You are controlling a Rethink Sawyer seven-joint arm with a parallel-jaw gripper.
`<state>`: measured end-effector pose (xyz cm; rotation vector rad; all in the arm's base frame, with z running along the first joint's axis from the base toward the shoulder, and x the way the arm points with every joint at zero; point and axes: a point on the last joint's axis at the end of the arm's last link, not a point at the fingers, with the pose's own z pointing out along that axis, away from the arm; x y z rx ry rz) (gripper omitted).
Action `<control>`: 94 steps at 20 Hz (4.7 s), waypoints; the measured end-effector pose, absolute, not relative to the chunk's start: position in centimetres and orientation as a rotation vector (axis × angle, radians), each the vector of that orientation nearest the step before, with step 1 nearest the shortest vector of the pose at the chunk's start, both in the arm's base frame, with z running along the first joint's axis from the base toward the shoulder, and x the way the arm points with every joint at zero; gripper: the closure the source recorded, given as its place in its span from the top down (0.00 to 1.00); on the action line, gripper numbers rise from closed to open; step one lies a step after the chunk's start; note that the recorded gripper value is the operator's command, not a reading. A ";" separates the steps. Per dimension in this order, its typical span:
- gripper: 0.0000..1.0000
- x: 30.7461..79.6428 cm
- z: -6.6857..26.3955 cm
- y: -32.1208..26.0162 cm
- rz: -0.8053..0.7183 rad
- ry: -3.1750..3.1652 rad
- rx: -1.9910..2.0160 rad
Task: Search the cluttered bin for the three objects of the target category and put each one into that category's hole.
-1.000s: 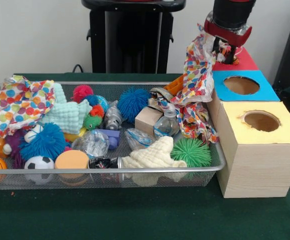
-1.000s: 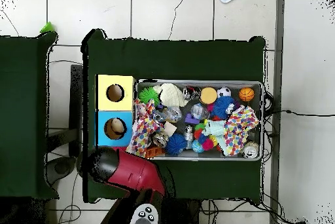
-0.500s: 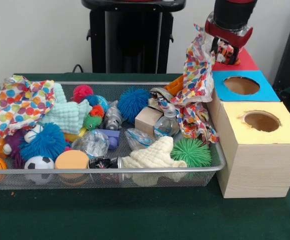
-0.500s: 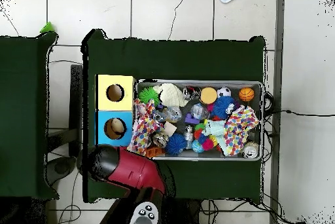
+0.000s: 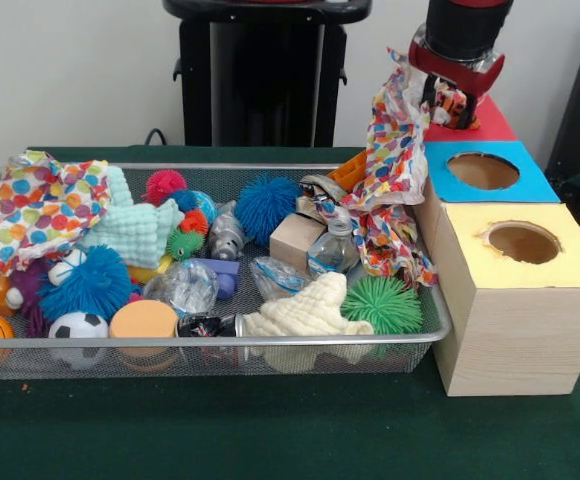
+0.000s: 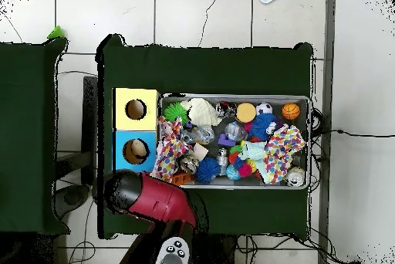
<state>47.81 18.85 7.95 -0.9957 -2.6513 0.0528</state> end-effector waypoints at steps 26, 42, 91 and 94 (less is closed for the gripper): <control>1.00 46.4 8.3 15.6 -0.005 -2.737 -0.950; 1.00 45.1 9.7 10.5 -0.132 -2.692 -1.179; 0.00 44.7 15.8 16.1 -0.199 -2.653 -1.195; 0.00 44.8 15.6 16.1 -0.197 -2.666 -1.205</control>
